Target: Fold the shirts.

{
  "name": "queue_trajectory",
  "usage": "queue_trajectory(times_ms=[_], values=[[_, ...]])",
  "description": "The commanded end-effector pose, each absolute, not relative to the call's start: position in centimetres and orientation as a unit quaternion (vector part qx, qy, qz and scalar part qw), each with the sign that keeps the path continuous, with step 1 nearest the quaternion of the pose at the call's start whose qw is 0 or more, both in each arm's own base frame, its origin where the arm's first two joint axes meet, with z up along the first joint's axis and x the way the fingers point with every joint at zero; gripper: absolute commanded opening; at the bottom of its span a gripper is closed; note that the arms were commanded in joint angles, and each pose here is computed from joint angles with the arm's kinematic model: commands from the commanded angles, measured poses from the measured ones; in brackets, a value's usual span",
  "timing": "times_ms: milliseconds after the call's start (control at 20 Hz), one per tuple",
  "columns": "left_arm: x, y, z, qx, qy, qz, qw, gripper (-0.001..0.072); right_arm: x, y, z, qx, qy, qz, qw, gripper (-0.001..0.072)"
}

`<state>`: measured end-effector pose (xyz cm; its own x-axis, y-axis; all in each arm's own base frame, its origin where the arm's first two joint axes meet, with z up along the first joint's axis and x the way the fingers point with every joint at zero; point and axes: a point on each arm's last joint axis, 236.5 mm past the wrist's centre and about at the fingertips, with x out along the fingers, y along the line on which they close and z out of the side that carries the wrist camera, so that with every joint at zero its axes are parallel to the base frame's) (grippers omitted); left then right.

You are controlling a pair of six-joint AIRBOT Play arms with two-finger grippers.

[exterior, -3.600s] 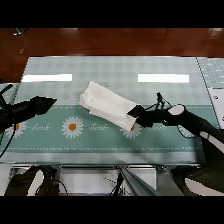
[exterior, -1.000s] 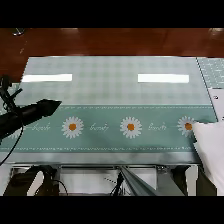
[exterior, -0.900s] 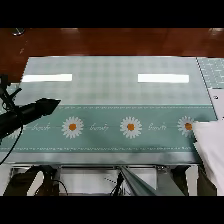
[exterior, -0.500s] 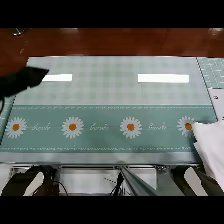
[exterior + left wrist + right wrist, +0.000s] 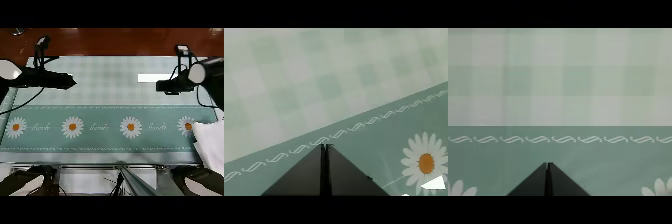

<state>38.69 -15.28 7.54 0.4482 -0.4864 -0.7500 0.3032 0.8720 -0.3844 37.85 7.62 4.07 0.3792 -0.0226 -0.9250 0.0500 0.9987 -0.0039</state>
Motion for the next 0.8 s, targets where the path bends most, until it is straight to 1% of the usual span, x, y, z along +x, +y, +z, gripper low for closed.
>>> queue_trajectory(times_ms=[0, 750], values=[[39.22, -12.85, 4.82, -0.063, 0.498, -0.199, 0.842, 0.0027, 38.54, 6.27, 1.45, -0.031, 0.565, -0.064, 0.822, 0.0018], [39.51, -12.4, 4.6, -0.065, 0.498, -0.194, 0.843, 0.0027, 38.2, 6.01, 1.59, -0.034, 0.569, -0.068, 0.819, 0.0018]])
